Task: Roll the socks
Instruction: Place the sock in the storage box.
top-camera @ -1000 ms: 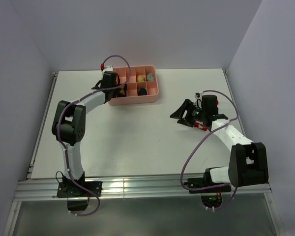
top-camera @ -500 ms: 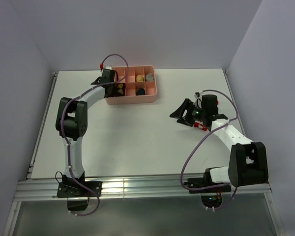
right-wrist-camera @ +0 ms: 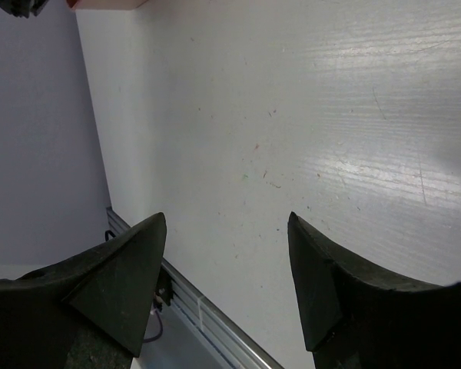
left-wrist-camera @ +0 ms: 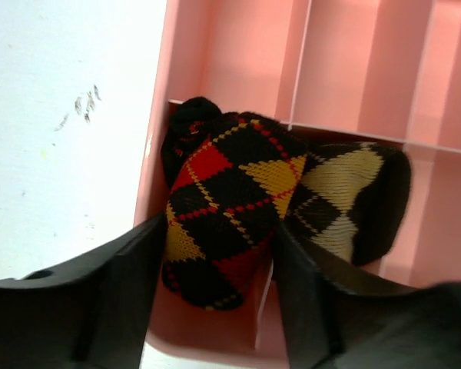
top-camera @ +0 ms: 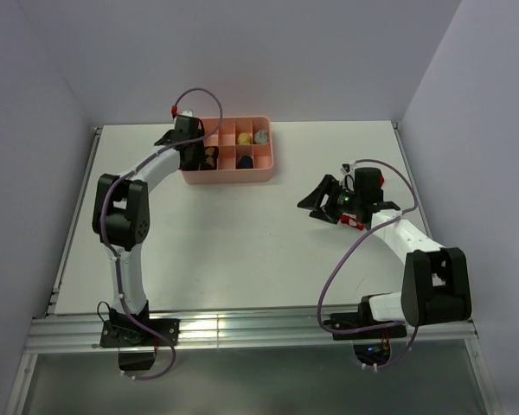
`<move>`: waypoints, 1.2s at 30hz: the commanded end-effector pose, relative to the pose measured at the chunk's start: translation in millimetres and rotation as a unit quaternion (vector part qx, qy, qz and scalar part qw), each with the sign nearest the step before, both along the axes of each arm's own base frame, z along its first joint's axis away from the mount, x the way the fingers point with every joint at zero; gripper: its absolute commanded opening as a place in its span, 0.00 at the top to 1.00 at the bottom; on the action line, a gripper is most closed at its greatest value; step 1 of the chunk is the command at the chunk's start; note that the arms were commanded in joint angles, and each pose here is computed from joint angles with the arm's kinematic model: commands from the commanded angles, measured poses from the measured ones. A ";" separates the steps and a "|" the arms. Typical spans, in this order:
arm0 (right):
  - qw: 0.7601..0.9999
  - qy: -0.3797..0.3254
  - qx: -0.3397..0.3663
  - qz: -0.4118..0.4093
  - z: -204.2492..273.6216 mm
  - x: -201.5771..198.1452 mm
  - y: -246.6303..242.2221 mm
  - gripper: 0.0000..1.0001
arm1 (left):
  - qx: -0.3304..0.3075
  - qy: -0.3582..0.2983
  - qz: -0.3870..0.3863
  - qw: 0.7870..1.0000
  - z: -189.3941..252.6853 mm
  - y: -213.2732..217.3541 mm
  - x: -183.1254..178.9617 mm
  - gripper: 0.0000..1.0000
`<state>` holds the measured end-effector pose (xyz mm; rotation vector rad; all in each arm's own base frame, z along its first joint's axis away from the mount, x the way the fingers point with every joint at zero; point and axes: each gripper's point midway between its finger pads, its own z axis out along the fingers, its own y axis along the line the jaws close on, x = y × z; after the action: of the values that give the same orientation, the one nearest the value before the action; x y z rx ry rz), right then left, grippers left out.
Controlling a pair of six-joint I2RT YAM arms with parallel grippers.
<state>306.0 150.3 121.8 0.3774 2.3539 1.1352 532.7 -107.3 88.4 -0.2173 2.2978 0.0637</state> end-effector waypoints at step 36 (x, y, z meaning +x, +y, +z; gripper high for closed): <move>1.000 -0.021 0.001 0.002 7.1 0.2 -2.3 0.30 | 0.011 -0.002 0.017 1.000 -6.3 13.3 19.9 0.59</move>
<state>304.9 152.0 122.4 0.3752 2.3544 1.1541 553.4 -97.5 79.1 -0.2494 2.2745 0.0950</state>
